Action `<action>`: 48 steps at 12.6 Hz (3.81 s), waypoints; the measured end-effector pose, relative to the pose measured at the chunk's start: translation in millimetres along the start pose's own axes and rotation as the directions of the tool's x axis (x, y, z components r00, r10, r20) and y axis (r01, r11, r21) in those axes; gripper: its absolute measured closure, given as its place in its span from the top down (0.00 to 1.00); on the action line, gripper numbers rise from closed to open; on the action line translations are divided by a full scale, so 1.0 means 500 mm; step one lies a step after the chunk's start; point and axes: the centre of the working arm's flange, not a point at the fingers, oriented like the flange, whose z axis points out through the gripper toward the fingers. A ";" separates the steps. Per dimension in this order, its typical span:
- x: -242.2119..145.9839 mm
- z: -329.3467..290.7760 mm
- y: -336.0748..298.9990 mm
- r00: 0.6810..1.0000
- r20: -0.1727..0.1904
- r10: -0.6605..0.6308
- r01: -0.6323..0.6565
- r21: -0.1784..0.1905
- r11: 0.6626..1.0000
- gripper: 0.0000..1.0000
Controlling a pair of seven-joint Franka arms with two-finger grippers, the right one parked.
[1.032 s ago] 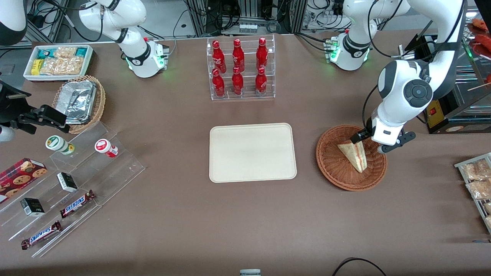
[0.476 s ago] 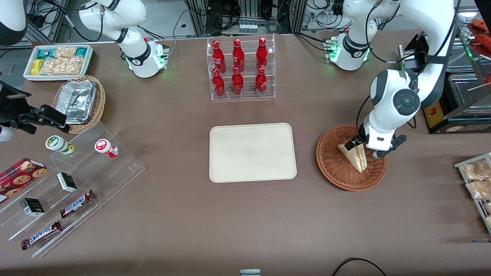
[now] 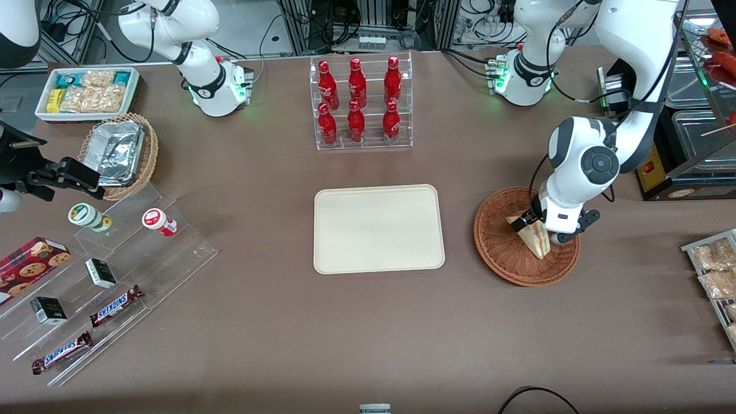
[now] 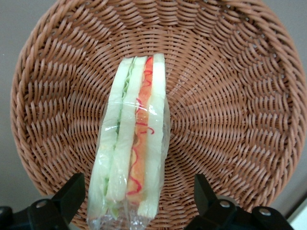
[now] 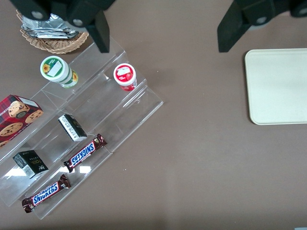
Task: Place sandwich from basket to tray
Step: 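Lower the left gripper and close it on the sandwich, then lift the sandwich and carry it over the cream tray, then lower the sandwich onto the tray and open the left gripper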
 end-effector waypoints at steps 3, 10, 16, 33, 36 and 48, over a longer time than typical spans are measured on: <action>0.000 0.006 0.000 1.000 0.005 0.000 0.000 0.003 1.000 0.66; -0.005 -0.062 0.014 0.996 0.060 0.067 -0.071 0.064 0.995 0.17; -0.124 -0.208 0.164 0.954 0.134 0.266 -0.282 0.110 0.953 0.14; -0.475 -0.028 0.625 0.922 -0.058 0.383 -0.382 0.021 0.924 0.14; -0.473 -0.006 0.646 0.924 -0.043 0.379 -0.379 0.009 0.925 0.14; -0.520 0.026 0.654 0.913 0.027 0.406 -0.407 0.029 0.913 0.14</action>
